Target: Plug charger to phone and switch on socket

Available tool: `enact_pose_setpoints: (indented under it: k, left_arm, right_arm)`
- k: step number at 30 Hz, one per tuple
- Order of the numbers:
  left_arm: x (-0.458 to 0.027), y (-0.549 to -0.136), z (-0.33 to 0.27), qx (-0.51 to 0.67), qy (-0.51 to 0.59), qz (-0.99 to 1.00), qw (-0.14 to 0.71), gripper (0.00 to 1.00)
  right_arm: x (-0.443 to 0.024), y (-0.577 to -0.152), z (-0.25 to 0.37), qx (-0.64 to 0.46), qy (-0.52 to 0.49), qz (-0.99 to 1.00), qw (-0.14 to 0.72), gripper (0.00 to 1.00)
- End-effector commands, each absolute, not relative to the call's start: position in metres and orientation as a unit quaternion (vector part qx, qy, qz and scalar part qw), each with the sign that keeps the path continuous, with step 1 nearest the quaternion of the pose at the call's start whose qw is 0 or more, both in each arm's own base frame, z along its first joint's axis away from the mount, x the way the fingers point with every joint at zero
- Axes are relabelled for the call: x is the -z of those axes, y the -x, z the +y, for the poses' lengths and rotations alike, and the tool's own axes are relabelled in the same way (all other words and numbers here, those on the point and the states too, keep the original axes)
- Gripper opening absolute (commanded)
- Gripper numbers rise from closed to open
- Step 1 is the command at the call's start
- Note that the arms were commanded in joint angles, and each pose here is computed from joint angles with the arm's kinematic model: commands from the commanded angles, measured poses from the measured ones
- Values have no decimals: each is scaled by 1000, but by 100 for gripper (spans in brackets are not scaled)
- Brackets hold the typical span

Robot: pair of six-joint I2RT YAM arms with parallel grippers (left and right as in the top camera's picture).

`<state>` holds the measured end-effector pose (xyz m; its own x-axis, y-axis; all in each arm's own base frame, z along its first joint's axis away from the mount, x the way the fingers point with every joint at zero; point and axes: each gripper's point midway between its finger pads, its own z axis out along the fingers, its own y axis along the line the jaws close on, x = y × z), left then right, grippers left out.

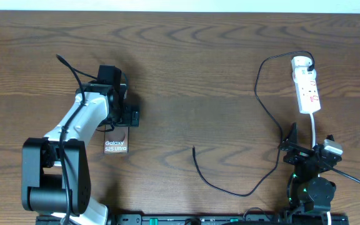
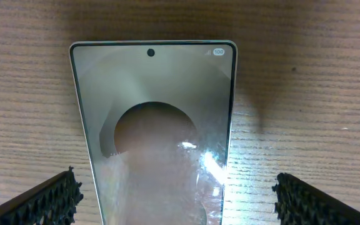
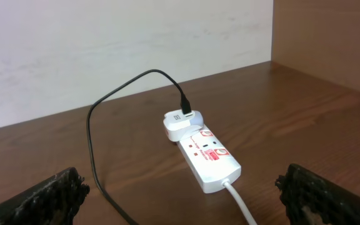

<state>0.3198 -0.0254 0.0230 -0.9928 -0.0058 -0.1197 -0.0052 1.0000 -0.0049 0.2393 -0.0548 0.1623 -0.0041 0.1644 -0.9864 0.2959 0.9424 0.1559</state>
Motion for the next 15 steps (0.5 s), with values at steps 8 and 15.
enact_pose_setpoints:
  k: [8,15]
  left_arm:
    - [-7,-303,-22,-4,25,999,36,98]
    - [2,-300,-22,-3,25,999,40,98]
  right_arm:
    - [-162,-239,-55,46,-167,706,687,99]
    - [-162,-239,-55,46,-167,706,687,99]
